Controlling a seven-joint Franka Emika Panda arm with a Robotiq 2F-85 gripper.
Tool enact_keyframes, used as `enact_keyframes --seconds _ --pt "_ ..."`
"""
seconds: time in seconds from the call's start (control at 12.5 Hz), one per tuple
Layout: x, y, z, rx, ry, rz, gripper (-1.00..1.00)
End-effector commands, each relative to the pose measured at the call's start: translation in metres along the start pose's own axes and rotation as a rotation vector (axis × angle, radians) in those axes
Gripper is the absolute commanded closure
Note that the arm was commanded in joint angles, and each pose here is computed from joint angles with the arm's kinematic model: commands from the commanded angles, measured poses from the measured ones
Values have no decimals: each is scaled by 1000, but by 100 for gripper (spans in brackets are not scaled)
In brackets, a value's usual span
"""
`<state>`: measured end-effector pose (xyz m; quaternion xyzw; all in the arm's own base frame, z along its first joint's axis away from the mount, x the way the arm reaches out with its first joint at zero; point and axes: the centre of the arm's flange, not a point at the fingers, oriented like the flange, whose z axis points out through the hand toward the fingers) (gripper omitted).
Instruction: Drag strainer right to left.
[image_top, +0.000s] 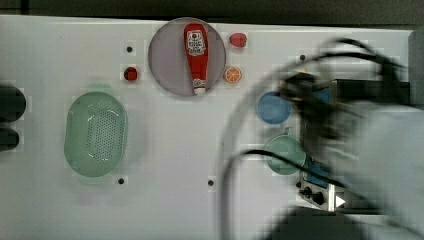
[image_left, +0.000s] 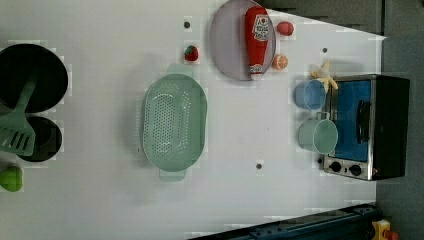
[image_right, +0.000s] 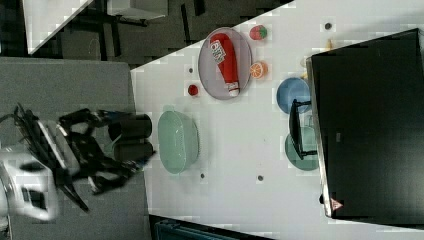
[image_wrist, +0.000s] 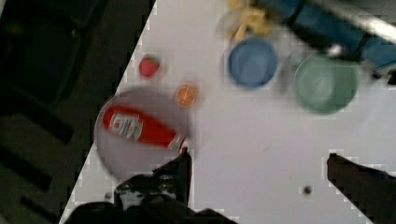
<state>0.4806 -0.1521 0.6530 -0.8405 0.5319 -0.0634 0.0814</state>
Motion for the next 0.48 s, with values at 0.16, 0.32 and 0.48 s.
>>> enact_keyframes --seconds 0.16,0.32,0.48 --pt "-59 -36 80 -195 -93 -231 -100" --pt "-61 -39 87 -213 -92 -234 -100" --pt "-62 -42 94 -231 -91 -234 -100"
